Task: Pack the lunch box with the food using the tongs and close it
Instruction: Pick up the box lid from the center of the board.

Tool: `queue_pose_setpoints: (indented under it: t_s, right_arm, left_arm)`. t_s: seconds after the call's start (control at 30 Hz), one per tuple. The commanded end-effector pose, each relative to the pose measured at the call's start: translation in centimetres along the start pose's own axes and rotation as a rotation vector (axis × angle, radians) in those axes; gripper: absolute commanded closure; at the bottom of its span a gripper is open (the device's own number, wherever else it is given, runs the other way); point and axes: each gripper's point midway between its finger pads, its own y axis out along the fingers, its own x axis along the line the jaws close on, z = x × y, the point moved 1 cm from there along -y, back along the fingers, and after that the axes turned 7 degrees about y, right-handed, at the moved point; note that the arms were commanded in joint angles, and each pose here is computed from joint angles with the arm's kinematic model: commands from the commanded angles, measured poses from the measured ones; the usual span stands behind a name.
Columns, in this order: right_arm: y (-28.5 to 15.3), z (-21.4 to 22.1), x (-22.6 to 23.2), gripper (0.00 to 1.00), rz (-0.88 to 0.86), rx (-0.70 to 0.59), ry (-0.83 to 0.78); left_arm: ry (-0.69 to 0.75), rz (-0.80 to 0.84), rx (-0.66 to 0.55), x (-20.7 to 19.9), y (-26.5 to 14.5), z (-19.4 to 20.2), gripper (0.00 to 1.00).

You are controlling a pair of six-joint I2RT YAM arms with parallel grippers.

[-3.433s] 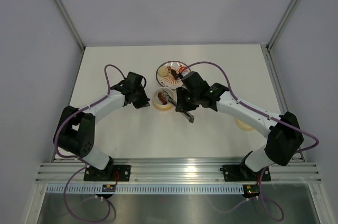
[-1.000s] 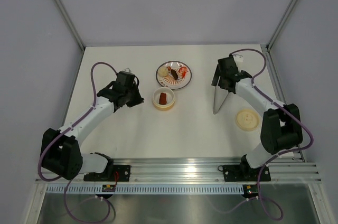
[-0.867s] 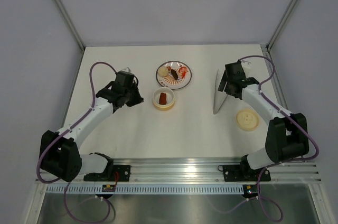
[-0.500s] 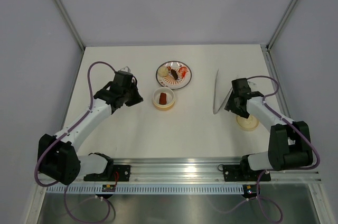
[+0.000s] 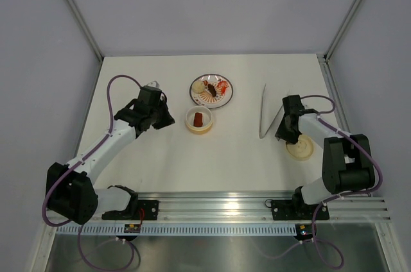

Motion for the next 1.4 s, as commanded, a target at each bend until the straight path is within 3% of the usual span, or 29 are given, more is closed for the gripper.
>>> queue_pose_setpoints:
  t_s: [0.0, 0.07, 0.1, 0.17, 0.27, 0.47, 0.53, 0.63, 0.87, 1.07, 1.13, 1.27, 1.37]
  right_arm:
    - [-0.2, -1.2, 1.1, 0.65, -0.037, -0.012, 0.003]
    - [-0.6, -1.3, 1.2, 0.79, -0.053, -0.023, 0.001]
    - [-0.8, -1.3, 1.3, 0.93, -0.061, -0.028, 0.003]
    - [-2.1, -1.7, 1.9, 1.00, -0.112, -0.049, 0.005]
    - [-5.2, -2.3, 3.2, 1.00, -0.243, -0.095, 0.018]
    - [-12.7, -0.8, 7.5, 1.00, -0.645, -0.082, 0.008]
    - [-15.7, 0.3, 9.1, 1.00, -0.827, -0.072, -0.025]
    - [-18.5, 1.7, 10.4, 1.00, -0.958, -0.039, -0.052]
    - [-20.5, 6.3, 14.0, 1.00, -1.138, 0.093, -0.117]
    - [-22.9, 7.0, 16.4, 1.00, -1.347, 0.155, -0.107]
    - [-23.6, 6.5, 16.9, 1.00, -1.369, 0.154, -0.104]
    - [-23.5, 5.1, 17.8, 1.00, -1.320, 0.149, -0.038]
    - [-23.0, 4.2, 18.7, 1.00, -1.307, 0.158, 0.041]
  left_arm:
    - [0.004, 0.050, -0.045, -1.1, -1.1, -1.2, 1.00]
    - [0.002, 0.049, -0.047, -1.0, -1.2, -1.2, 1.00]
    - [0.004, 0.050, -0.047, -1.0, -1.3, -1.1, 1.00]
    - [0.005, 0.052, -0.053, -1.0, -1.5, -1.2, 1.00]
    - [0.008, 0.054, -0.059, -1.1, -1.7, -1.4, 0.98]
    - [0.069, 0.128, -0.101, -2.8, -3.0, -2.4, 0.69]
    - [0.094, 0.150, -0.078, -3.4, -3.0, -2.3, 0.67]
    - [0.108, 0.173, -0.057, -4.1, -2.7, -2.1, 0.64]
    - [0.107, 0.199, -0.050, -4.8, -2.9, -1.6, 0.61]
    - [0.145, 0.271, -0.078, -6.0, -3.7, -1.1, 0.45]
    - [0.149, 0.327, -0.076, -6.6, -4.1, -0.4, 0.41]
    - [0.212, 0.435, -0.086, -8.8, -4.8, 0.2, 0.19]
    - [0.283, 0.475, -0.042, -10.4, -4.4, 1.5, 0.14]
